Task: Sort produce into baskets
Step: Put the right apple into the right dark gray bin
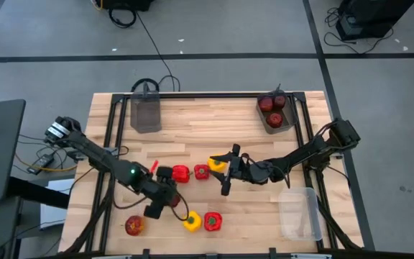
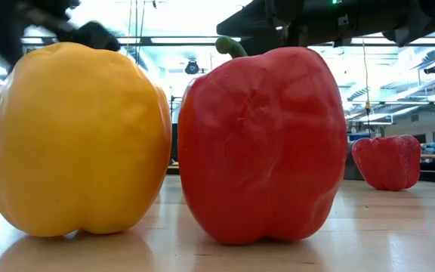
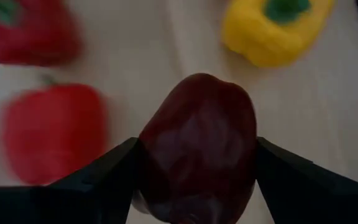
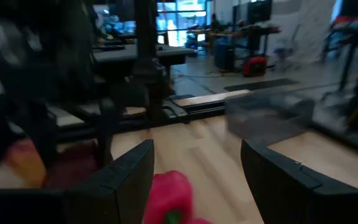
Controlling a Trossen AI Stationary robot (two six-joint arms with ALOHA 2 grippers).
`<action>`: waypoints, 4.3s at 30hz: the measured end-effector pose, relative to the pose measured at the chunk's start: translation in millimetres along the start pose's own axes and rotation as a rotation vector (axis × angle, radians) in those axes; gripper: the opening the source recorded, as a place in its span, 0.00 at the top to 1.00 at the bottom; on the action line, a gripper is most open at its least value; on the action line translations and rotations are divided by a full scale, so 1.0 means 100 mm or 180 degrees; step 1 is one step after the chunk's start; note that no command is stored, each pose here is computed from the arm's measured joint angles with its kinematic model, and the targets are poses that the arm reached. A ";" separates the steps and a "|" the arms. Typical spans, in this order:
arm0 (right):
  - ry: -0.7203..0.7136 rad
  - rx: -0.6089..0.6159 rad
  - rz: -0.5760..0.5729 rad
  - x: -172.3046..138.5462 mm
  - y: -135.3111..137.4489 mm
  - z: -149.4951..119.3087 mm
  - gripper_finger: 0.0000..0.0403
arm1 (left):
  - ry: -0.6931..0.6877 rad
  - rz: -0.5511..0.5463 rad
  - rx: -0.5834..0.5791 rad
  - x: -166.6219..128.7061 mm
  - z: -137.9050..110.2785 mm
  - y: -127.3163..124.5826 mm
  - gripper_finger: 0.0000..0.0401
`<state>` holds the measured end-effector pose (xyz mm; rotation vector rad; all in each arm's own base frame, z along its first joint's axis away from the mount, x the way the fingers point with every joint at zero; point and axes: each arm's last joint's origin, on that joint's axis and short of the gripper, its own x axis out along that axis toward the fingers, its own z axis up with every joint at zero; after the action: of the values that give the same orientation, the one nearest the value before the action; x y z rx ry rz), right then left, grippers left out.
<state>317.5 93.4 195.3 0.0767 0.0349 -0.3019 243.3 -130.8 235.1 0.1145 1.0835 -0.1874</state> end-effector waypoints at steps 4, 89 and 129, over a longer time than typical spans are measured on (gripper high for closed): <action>-0.0020 -0.0288 -0.0198 -0.10 0.01 0.13 0.38 | -0.0067 0.0348 0.0069 -0.21 0.20 0.22 0.27; 0.3075 -0.1746 0.0274 0.30 -1.48 0.31 0.16 | -0.0765 0.0798 -0.0515 -0.38 0.14 2.54 0.11; 0.4731 -0.1658 0.0625 1.15 -1.85 0.02 0.19 | -0.0875 0.0995 -0.0691 -0.25 -0.30 2.28 0.11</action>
<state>371.6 -117.2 179.1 -0.2278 1.5648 0.0249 253.5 100.1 243.9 0.0596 0.7936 0.1917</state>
